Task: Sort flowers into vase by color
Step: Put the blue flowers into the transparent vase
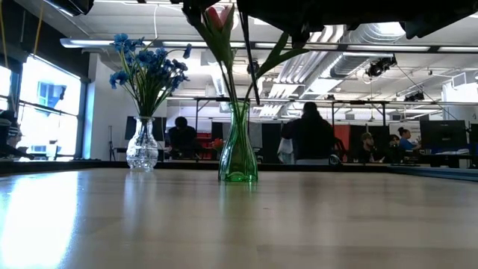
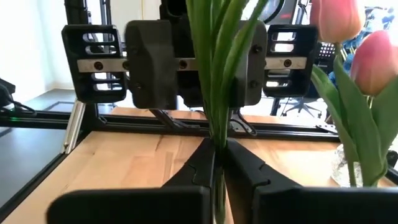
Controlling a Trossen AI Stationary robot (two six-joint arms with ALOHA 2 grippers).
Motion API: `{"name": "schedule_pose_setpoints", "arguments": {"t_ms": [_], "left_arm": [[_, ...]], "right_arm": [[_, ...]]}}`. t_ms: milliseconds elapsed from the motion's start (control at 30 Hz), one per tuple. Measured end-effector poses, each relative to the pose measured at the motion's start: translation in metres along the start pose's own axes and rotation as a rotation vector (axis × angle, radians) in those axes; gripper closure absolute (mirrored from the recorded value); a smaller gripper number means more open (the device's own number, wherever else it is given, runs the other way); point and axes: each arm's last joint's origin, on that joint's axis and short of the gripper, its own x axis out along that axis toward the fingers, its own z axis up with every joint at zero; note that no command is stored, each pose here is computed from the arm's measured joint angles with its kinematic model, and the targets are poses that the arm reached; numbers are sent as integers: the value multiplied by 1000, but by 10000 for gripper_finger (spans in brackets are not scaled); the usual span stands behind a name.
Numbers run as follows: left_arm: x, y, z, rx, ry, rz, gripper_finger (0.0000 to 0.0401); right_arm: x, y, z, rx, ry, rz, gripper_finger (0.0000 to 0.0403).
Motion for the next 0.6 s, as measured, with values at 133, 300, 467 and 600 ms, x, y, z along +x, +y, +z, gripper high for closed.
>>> {"name": "schedule_pose_setpoints", "arguments": {"t_ms": [133, 300, 467, 600], "left_arm": [[-2, -5, -1, 27, 19, -14, 352], [-9, -20, 7, 81, 30, 3, 393], [-24, -40, 33, 136, 158, 23, 389], [-44, -51, 65, 163, 257, 71, 394]], "right_arm": [[0, 1, -1, 18, 7, 7, 370], [-3, 6, 1, 21, 0, 26, 320], [-13, 16, 14, 24, -19, 38, 278], [-25, 25, 26, 31, -10, 83, 269]]}}
